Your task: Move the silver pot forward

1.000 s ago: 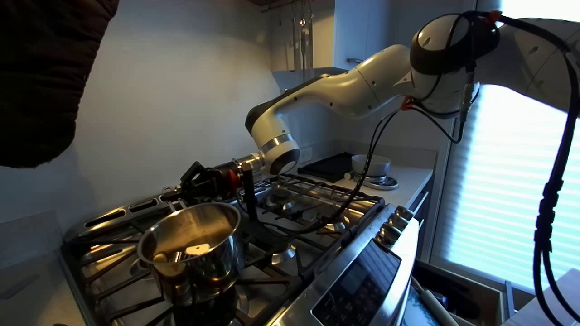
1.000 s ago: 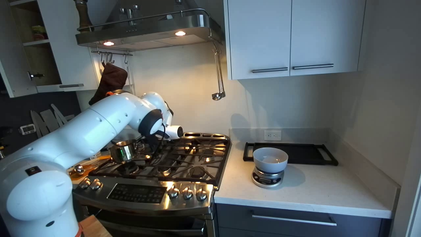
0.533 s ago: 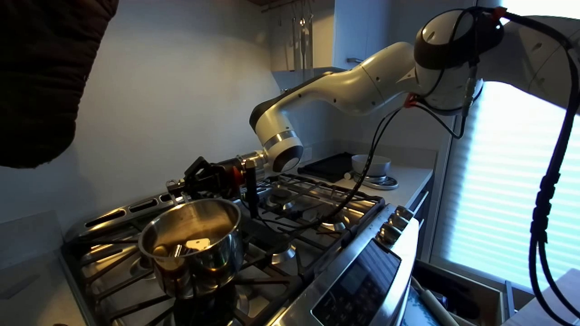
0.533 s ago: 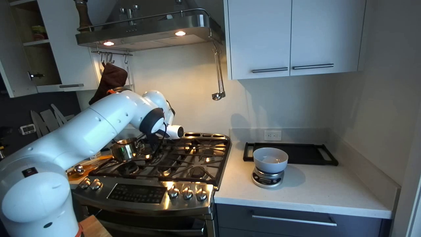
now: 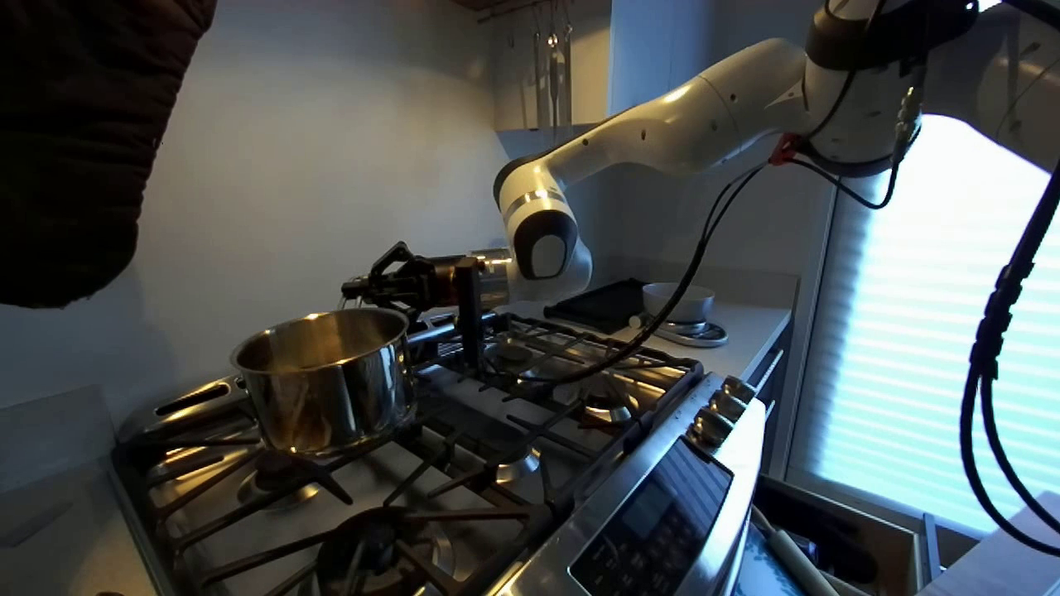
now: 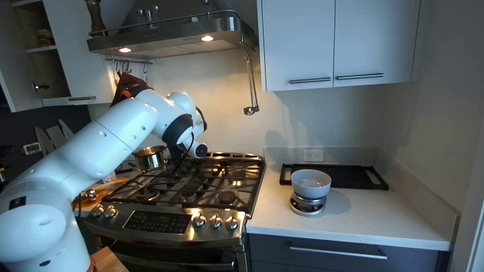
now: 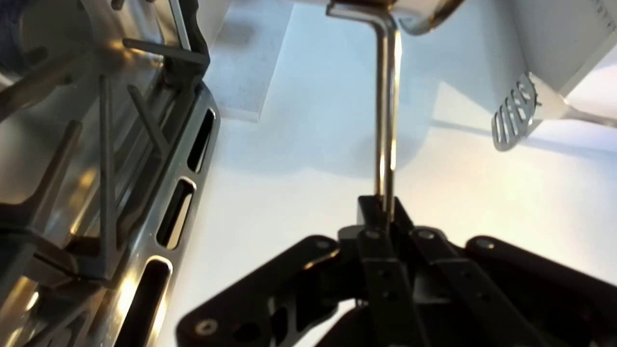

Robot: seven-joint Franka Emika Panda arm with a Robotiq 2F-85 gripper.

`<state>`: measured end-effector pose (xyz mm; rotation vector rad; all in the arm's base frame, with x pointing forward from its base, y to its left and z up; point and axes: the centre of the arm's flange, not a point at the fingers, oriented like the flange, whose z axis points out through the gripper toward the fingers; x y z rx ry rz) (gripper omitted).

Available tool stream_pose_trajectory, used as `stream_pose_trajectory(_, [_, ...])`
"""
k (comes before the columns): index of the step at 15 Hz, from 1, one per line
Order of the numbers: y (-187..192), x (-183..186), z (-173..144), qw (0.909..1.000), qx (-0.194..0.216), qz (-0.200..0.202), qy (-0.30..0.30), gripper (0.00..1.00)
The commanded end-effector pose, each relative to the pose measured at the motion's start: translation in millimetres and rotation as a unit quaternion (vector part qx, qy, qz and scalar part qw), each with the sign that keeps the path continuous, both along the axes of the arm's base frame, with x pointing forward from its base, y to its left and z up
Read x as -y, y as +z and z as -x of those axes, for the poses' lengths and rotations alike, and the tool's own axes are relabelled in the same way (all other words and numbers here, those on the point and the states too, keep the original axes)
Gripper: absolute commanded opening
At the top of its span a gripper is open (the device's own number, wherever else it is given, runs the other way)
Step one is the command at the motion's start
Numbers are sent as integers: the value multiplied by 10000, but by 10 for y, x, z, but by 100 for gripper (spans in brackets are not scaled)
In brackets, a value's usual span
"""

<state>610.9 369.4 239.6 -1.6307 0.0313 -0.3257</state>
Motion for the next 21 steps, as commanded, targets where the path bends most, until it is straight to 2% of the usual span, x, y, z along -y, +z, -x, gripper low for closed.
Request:
stream_pose_trajectory(1, [234, 83, 287, 9952, -63, -430, -878, 2])
stream_pose_trajectory(4, [349, 92, 309, 9861, 159, -277, -1630, 2])
stream_pose_trajectory(6, [393, 90, 284, 9811, 306, -273, -1893, 2])
stream_pose_trajectory(9, [348, -5, 283, 9744, 517, -347, -2158, 2])
stream_pose_trajectory(12, [265, -167, 299, 9717, 727, -459, -2201, 2])
stream_pose_trajectory(14, [130, -200, 280, 9676, 754, -656, -2319, 2])
stream_pose_trajectory(16, [11, -227, 274, 9658, 717, -682, -2396, 2])
stream_pose_trajectory(19, [-121, -282, 283, 9678, 468, -761, -2351, 2])
stream_pose_trajectory(21, [-191, -237, 277, 9654, 291, -735, -2485, 2])
